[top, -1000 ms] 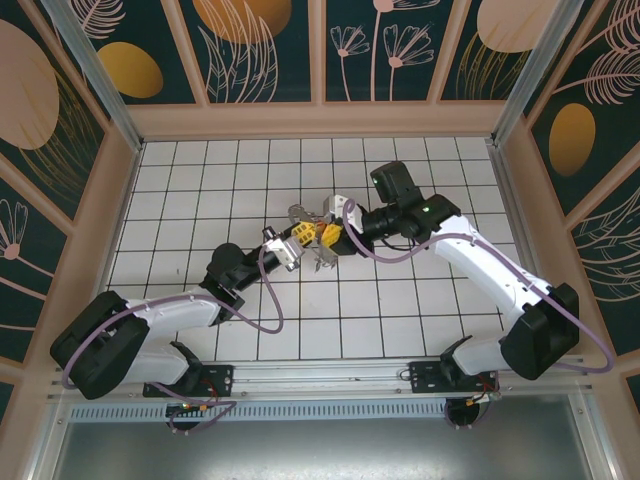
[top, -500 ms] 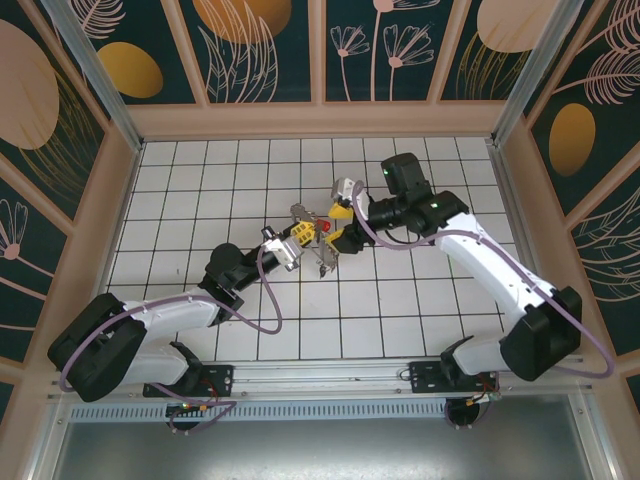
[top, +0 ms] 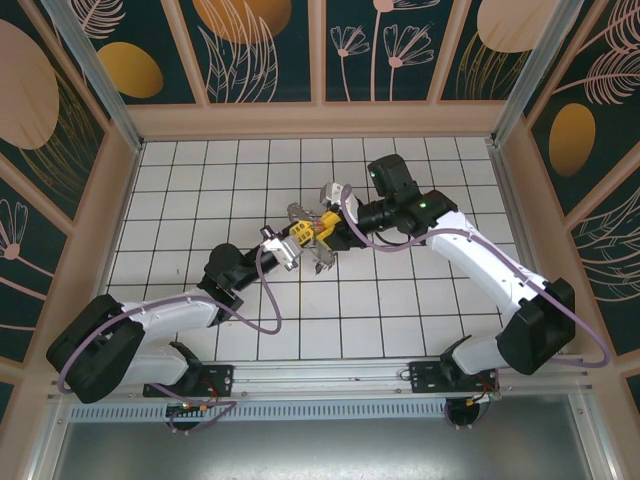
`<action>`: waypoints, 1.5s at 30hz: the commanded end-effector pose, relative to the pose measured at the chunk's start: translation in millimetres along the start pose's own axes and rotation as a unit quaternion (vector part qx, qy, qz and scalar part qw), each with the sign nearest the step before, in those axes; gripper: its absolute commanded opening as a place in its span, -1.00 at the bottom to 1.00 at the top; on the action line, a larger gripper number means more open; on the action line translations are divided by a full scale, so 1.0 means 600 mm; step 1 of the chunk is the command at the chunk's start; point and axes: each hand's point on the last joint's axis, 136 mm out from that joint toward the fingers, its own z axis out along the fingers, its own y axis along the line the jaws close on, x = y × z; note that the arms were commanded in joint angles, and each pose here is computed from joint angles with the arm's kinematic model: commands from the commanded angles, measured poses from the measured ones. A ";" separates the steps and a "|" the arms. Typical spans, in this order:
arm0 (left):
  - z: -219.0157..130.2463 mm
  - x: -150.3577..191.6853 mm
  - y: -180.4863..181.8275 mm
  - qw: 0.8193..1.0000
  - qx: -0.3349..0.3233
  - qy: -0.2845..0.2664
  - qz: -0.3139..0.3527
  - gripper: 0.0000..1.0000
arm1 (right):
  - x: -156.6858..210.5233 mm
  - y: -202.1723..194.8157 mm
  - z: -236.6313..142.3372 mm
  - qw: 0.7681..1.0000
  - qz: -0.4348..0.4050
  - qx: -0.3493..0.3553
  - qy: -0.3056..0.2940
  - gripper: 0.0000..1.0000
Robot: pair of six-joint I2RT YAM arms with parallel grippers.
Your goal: Put the keys on the keyring
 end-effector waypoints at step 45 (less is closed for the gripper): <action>-0.008 -0.078 0.044 0.995 -0.053 -0.088 0.015 -1.00 | 0.017 0.069 -0.018 0.998 -0.053 0.013 0.040 -0.29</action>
